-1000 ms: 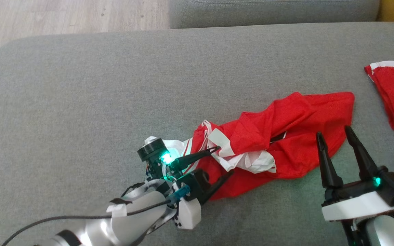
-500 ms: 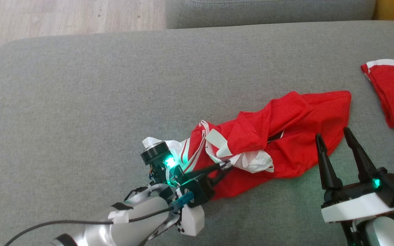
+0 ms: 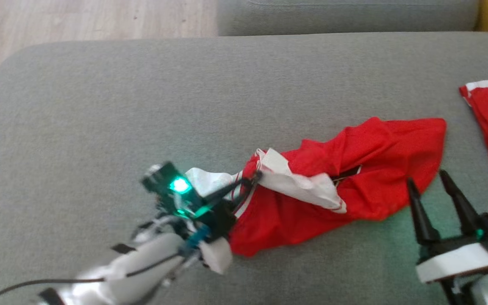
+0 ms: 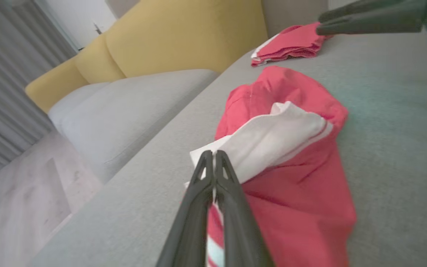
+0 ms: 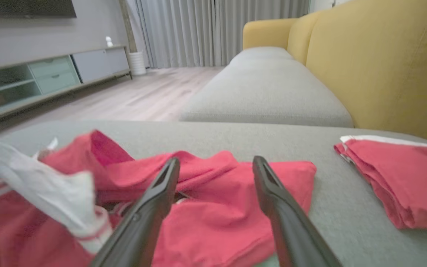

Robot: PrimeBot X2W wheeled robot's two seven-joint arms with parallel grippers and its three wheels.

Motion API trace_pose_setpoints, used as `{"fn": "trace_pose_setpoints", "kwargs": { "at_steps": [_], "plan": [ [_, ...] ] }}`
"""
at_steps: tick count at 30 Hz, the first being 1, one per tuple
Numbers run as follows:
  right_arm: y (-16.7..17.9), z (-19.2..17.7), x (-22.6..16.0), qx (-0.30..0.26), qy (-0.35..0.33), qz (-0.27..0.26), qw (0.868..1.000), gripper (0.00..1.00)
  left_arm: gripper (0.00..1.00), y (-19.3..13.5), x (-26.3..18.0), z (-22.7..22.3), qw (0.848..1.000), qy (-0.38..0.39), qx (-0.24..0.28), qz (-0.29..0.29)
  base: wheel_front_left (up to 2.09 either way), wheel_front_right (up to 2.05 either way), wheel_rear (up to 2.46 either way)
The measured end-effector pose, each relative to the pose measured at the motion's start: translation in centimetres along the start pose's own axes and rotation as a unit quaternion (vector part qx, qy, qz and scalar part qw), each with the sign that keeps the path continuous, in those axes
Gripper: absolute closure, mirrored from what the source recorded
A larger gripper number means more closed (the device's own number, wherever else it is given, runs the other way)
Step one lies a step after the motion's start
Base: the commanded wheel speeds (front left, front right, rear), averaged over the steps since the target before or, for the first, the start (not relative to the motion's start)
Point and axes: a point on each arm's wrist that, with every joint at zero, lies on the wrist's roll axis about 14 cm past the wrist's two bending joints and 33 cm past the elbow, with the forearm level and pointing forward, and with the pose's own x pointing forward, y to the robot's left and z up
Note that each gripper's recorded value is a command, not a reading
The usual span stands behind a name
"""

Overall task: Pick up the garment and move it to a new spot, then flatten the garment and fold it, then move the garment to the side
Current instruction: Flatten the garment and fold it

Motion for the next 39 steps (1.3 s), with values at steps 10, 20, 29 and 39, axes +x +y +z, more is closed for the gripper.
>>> {"fn": "trace_pose_setpoints", "kwargs": {
  "at_steps": [10,20,29,39],
  "plan": [
    [-2.8,-3.2,1.0,-0.030,0.089,0.014,0.995,0.00,1.00,9.3,-6.0,-1.1,0.989,0.024,0.019,0.148,0.00,0.00,0.00],
    [-2.4,-3.8,2.9,0.009,0.120,0.032,0.992,0.00,1.00,11.9,-8.7,-2.4,0.982,0.055,0.016,0.182,0.00,0.00,0.00],
    [-6.2,-1.4,8.8,0.036,0.191,0.022,0.981,0.00,1.00,11.5,-8.0,-3.4,0.983,0.067,-0.001,0.170,0.00,0.00,0.00],
    [-7.2,-5.3,12.6,-0.020,0.286,0.024,0.958,0.00,1.00,11.8,-7.1,-3.8,0.984,0.070,-0.007,0.162,0.00,0.00,0.00]
  ]
}}
